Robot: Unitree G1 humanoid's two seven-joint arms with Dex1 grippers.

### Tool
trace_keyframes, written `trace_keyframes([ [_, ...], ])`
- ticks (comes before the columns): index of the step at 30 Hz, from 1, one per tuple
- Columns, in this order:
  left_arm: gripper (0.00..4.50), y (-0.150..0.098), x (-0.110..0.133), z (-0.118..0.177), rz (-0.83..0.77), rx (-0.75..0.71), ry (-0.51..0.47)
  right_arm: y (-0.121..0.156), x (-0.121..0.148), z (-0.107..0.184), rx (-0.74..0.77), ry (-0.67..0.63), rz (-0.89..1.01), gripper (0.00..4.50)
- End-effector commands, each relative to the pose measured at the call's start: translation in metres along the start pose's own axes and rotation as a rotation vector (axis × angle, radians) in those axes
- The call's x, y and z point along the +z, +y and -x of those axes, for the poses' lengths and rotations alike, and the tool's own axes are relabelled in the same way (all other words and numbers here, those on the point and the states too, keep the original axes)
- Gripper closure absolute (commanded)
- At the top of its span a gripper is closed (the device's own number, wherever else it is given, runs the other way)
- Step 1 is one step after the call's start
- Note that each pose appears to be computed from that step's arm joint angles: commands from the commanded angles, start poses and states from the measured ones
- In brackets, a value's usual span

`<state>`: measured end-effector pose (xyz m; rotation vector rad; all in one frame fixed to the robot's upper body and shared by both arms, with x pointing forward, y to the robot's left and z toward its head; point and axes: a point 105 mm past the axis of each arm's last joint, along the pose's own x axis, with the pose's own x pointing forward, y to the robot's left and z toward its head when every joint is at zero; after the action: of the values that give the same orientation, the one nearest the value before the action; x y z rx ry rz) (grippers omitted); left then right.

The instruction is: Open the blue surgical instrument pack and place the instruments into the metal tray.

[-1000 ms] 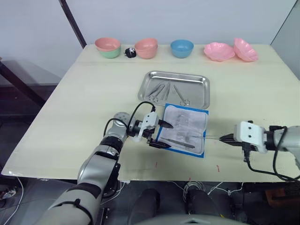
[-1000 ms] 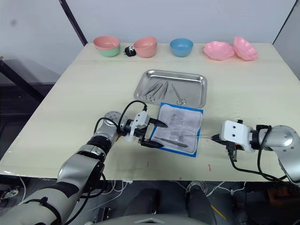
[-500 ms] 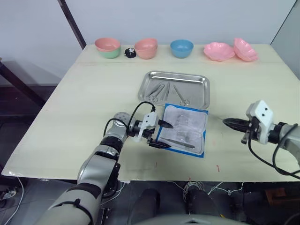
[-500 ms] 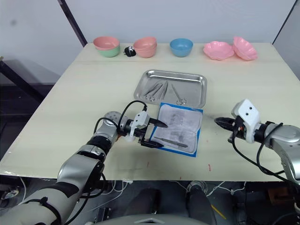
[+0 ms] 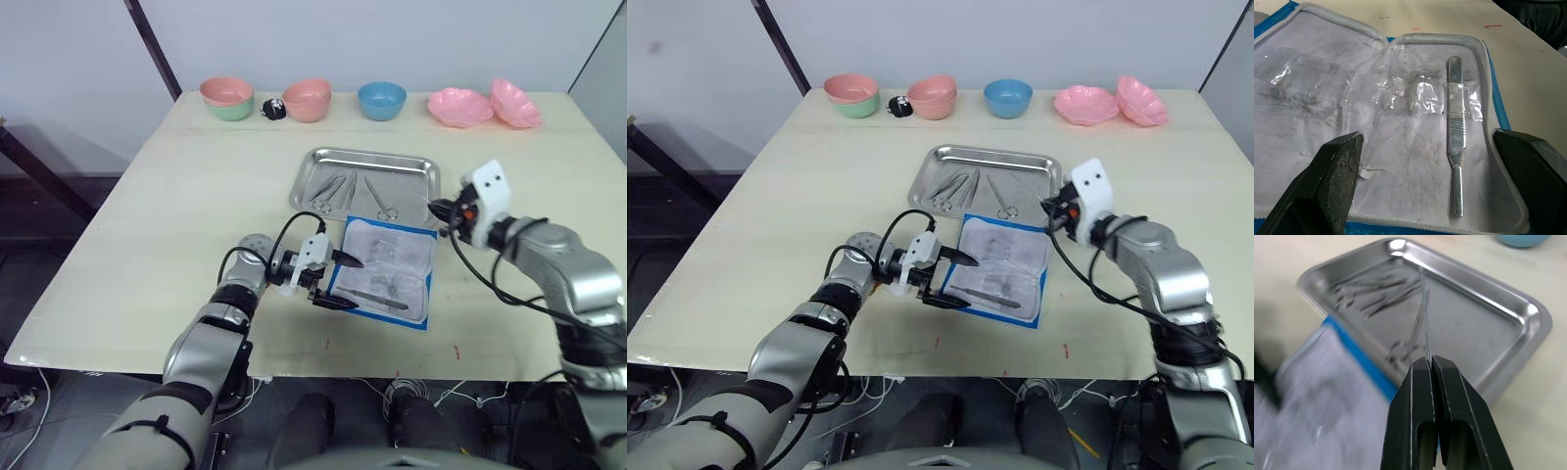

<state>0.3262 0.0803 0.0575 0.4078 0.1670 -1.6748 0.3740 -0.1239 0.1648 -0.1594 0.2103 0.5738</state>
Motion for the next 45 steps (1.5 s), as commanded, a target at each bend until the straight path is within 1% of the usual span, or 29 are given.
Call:
trace_keyframes([
  [1,0.00,-0.028,-0.041,-0.006,0.177,-0.054,0.080,-0.005,0.013,-0.024,-0.073,-0.010,0.000,4.44],
  [5,0.00,-0.029,-0.041,-0.005,0.157,-0.060,0.091,-0.002,0.014,-0.045,-0.091,0.006,-0.033,4.44],
  [9,0.00,-0.031,-0.041,-0.006,0.145,-0.065,0.084,-0.003,0.006,-0.066,-0.125,0.044,-0.061,4.44],
  [14,0.00,-0.032,-0.042,-0.005,0.151,-0.056,0.079,-0.004,0.001,-0.082,-0.157,0.084,-0.062,4.44],
  [19,0.00,-0.029,-0.044,-0.003,0.160,-0.034,0.089,-0.005,0.000,-0.093,-0.164,0.093,-0.065,4.44],
  [22,0.00,-0.027,-0.044,-0.004,0.179,-0.011,0.087,-0.005,-0.005,-0.097,-0.164,0.109,-0.077,4.44],
  [33,0.00,-0.025,-0.043,-0.007,0.184,0.000,0.072,-0.006,-0.019,-0.104,-0.151,0.153,-0.142,4.44],
  [36,0.00,-0.025,-0.043,-0.007,0.182,0.000,0.070,-0.007,-0.019,-0.104,-0.141,0.149,-0.127,3.70],
  [38,0.00,-0.026,-0.043,-0.007,0.183,0.000,0.072,-0.009,-0.017,-0.103,-0.139,0.143,-0.120,2.79],
  [39,0.00,-0.026,-0.043,-0.007,0.184,0.000,0.072,-0.010,-0.013,-0.101,-0.139,0.132,-0.109,2.19],
  [40,0.00,-0.026,-0.043,-0.007,0.184,0.000,0.072,-0.011,-0.009,-0.100,-0.140,0.121,-0.097,1.84],
  [41,0.00,-0.026,-0.043,-0.007,0.185,0.001,0.072,-0.013,-0.005,-0.099,-0.142,0.108,-0.082,1.33],
  [42,0.00,-0.025,-0.043,-0.007,0.185,0.002,0.071,-0.014,-0.001,-0.097,-0.142,0.093,-0.070,0.98],
  [44,0.00,-0.025,-0.043,-0.007,0.185,0.002,0.068,-0.015,0.008,-0.092,-0.136,0.059,-0.050,0.07],
  [45,0.00,-0.025,-0.042,-0.007,0.185,0.002,0.065,-0.015,0.013,-0.089,-0.130,0.040,-0.043,0.07],
])
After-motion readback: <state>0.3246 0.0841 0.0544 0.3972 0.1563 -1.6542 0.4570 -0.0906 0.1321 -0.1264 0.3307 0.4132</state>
